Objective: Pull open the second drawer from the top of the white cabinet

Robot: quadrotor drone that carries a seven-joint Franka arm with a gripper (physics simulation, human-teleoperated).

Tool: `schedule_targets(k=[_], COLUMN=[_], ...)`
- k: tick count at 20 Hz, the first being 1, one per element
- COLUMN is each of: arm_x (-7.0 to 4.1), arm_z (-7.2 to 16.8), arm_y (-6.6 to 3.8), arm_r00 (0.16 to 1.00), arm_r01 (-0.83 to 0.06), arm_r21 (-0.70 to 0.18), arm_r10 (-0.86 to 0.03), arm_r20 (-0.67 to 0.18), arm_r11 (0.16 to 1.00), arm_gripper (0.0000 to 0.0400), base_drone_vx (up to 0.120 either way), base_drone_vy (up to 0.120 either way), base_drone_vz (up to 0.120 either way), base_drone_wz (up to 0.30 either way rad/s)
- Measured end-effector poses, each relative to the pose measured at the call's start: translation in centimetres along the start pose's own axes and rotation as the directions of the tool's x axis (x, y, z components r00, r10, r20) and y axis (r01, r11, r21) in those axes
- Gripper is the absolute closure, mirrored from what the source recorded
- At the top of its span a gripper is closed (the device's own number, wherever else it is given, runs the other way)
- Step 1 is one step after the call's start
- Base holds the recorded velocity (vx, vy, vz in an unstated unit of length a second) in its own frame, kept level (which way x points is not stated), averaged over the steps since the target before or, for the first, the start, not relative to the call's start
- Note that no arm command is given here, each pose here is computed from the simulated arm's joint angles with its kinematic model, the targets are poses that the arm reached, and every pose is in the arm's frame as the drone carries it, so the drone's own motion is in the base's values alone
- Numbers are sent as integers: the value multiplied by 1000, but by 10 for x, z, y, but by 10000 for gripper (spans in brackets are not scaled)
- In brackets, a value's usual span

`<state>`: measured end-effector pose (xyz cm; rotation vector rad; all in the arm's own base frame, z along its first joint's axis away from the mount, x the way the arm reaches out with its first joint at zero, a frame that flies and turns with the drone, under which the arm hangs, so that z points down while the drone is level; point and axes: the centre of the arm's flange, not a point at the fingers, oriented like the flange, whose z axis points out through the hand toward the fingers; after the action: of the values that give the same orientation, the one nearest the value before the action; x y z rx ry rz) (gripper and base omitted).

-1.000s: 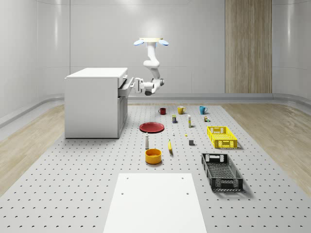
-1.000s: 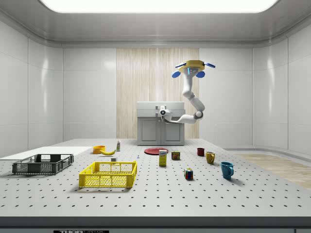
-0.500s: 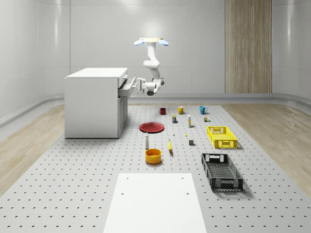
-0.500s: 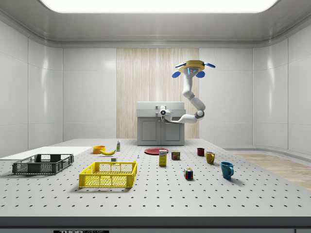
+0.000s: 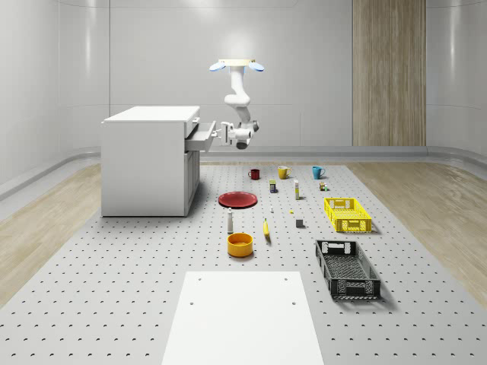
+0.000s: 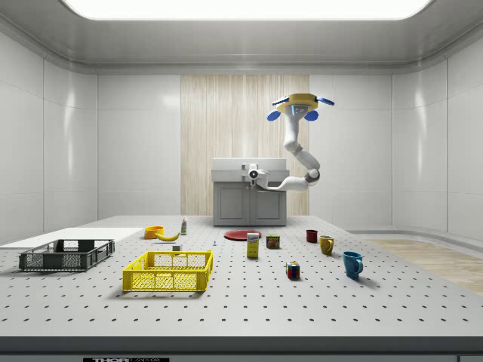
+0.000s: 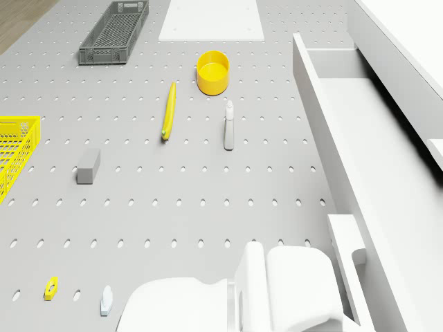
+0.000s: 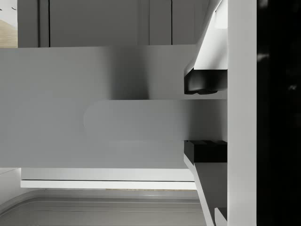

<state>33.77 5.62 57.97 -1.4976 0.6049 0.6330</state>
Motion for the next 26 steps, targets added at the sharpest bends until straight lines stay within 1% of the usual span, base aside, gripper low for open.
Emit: schedule_targets(k=[5, 6, 7, 8, 10, 12, 14, 18, 23, 26], arm_x=[0, 0, 0, 0, 0, 0, 0, 0, 0, 0], arm_z=[-28, -34, -39, -44, -51, -57, -60, -65, -67, -67], arm_y=[1, 1, 1, 1, 1, 1, 1, 1, 1, 1], arm_r00=[1000, 1000, 1000, 1000, 1000, 1000, 1000, 1000, 1000, 1000], arm_r01=[6, 6, 7, 7, 7, 8, 8, 8, 8, 8], arm_r21=[1, 2, 3, 3, 4, 5, 5, 6, 6, 6], arm_r10=[-6, -6, -7, -7, -7, -8, -8, -8, -8, -8], arm_r20=[1, 1, 2, 2, 3, 4, 4, 4, 5, 5], arm_r11=[1000, 1000, 1000, 1000, 1000, 1000, 1000, 1000, 1000, 1000], arm_gripper=[273, 280, 254, 220, 173, 144, 127, 110, 103, 101], base_drone_vx=[0, 0, 0, 0, 0, 0, 0, 0, 0, 0], base_drone_vy=[0, 0, 0, 0, 0, 100, 120, 120, 120, 13], base_drone_vz=[0, 0, 0, 0, 0, 0, 0, 0, 0, 0], base_drone_wz=[0, 0, 0, 0, 0, 0, 0, 0, 0, 0])
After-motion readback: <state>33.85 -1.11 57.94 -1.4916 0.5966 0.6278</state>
